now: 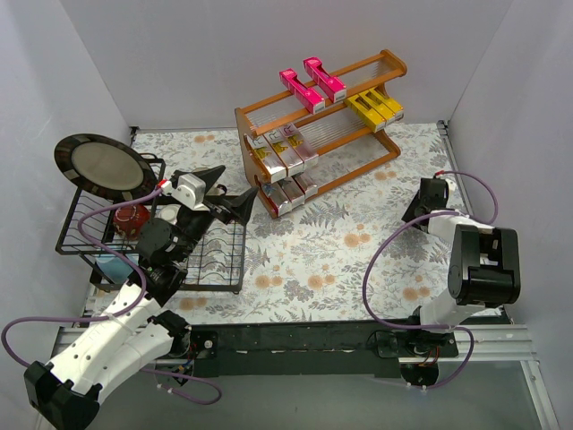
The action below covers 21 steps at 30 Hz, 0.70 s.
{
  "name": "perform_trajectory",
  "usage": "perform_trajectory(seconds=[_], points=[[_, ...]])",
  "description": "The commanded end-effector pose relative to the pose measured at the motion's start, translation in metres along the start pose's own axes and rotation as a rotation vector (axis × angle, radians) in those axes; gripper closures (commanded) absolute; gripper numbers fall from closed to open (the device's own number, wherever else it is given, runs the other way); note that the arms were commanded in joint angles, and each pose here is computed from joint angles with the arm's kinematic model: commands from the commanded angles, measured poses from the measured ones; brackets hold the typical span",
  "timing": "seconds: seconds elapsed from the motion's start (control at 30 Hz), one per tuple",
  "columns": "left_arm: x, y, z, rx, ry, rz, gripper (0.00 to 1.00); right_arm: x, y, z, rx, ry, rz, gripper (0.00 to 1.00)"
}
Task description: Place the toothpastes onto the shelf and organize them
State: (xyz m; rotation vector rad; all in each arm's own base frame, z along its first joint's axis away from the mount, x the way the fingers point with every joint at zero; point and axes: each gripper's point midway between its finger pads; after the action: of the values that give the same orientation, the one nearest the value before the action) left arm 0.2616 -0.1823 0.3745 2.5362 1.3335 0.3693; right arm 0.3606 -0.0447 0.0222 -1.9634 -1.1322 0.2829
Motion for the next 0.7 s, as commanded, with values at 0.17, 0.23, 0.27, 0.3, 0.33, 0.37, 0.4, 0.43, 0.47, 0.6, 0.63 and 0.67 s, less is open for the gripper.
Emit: perform_trajectory(seconds=[0.17,0.23,0.27,0.3,0.33,0.37,0.4,0.43,0.47,0.6,0.63,0.67], points=[[0.000,-0.001,-0.008,-0.021,0.009,0.004,0.02,0.012,-0.026,-0.023,-0.077,-0.039,-0.071,0.60],[0.000,-0.001,-0.007,-0.018,0.009,0.003,0.02,0.020,-0.036,-0.034,-0.114,-0.062,-0.099,0.60],[-0.001,-0.001,-0.008,-0.019,0.009,0.006,0.02,0.025,-0.041,-0.041,-0.126,-0.071,-0.108,0.60],[0.000,-0.001,-0.007,-0.018,0.009,0.004,0.02,0.026,-0.046,-0.043,-0.122,-0.082,-0.110,0.60],[-0.001,0.000,-0.006,-0.016,0.009,0.008,0.02,0.032,-0.054,-0.050,-0.141,-0.106,-0.129,0.60],[-0.001,-0.001,-0.006,-0.015,0.009,0.006,0.02,0.042,-0.062,-0.063,-0.169,-0.115,-0.153,0.60],[-0.001,0.000,-0.006,-0.015,0.009,0.006,0.02,0.048,-0.069,-0.065,-0.171,-0.137,-0.170,0.59],[-0.001,0.000,-0.006,-0.015,0.009,0.008,0.02,0.054,-0.076,-0.073,-0.192,-0.147,-0.191,0.59],[-0.001,0.000,-0.006,-0.013,0.011,0.008,0.02,0.060,-0.082,-0.077,-0.200,-0.170,-0.213,0.59],[-0.002,0.000,-0.005,-0.011,0.009,0.011,0.02,0.096,-0.115,-0.093,-0.247,-0.241,-0.319,0.58],[-0.002,0.000,-0.005,-0.011,0.008,0.011,0.02,0.102,-0.122,-0.095,-0.257,-0.258,-0.338,0.58],[-0.001,0.000,-0.005,-0.010,0.009,0.008,0.02,0.107,-0.129,-0.098,-0.269,-0.273,-0.354,0.58]])
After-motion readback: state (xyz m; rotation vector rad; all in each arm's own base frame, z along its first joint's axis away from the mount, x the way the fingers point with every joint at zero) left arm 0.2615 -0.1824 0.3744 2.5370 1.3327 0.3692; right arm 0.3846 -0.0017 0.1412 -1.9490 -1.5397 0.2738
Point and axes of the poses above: each gripper's point midway between its finger pads, its own y axis out along the fingers, its own x axis along the line the jaws close on, z = x × y, and after that the axes turned 9 degrees about y, right-handed
